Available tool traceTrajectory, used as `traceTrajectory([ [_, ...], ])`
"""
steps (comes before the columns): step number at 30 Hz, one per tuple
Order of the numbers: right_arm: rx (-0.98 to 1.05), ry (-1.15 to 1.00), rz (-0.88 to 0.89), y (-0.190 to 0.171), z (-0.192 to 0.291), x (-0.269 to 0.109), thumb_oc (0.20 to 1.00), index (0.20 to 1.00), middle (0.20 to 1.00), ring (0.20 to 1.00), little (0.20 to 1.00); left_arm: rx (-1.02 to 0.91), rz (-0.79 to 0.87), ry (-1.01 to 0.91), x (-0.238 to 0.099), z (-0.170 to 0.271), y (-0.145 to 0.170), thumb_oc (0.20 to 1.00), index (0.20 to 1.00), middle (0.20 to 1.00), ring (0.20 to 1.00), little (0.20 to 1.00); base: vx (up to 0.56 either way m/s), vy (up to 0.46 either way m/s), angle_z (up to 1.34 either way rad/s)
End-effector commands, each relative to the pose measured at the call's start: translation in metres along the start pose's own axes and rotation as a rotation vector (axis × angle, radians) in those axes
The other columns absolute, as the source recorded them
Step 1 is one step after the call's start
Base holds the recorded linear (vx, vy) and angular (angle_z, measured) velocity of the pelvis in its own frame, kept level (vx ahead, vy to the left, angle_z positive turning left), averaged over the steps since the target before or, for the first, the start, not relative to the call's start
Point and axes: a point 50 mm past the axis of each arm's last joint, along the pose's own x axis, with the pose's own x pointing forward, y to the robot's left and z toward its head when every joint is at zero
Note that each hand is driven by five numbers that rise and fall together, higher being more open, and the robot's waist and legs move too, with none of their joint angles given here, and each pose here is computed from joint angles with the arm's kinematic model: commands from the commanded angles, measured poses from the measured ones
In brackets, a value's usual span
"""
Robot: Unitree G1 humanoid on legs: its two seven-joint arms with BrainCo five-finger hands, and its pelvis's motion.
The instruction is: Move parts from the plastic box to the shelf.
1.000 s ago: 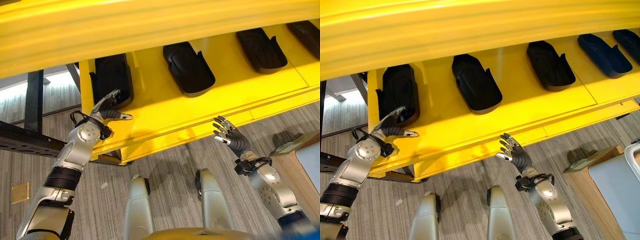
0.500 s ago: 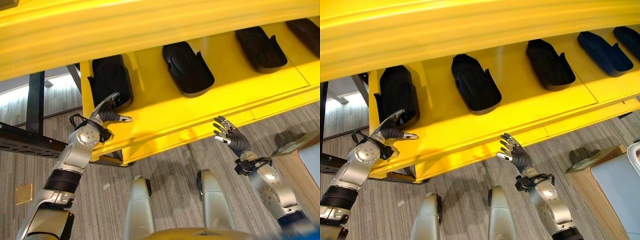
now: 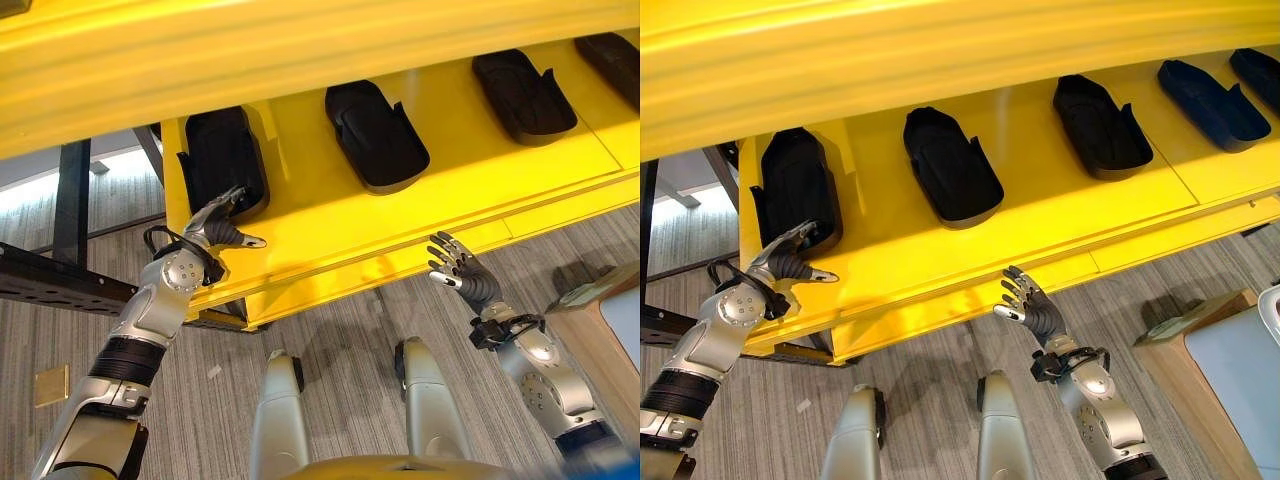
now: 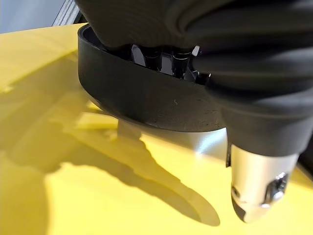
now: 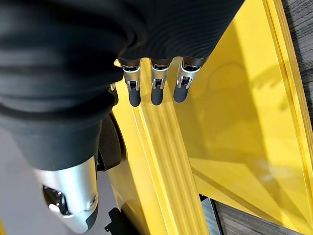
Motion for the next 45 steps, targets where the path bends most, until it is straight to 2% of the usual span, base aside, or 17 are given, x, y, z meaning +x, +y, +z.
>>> traceTrajectory([
  [1,0.031,-0.145,0.028,0.006,0.023,0.005,1.000,1.000,1.000,1.000,1.000,-0.041,-0.172,0.067,-0.010,-0.016,-0.044,1.000,1.000,1.000,1.000,1.000,0.00,0.000,0.00],
  [23,0.046,-0.161,0.041,0.011,0.027,0.011,1.000,1.000,1.000,1.000,1.000,0.017,-0.229,0.026,-0.026,-0.011,-0.051,1.000,1.000,1.000,1.000,1.000,0.00,0.000,0.00],
  [38,0.051,-0.162,0.044,0.012,0.028,0.014,1.000,1.000,1.000,1.000,1.000,0.034,-0.184,0.019,-0.030,-0.012,-0.039,1.000,1.000,1.000,1.000,1.000,0.00,0.000,0.00],
  [45,0.035,-0.147,0.040,0.010,0.025,0.012,1.000,1.000,1.000,1.000,1.000,0.141,0.077,-0.050,-0.008,0.009,0.028,1.000,1.000,1.000,1.000,1.000,0.00,0.000,0.00],
])
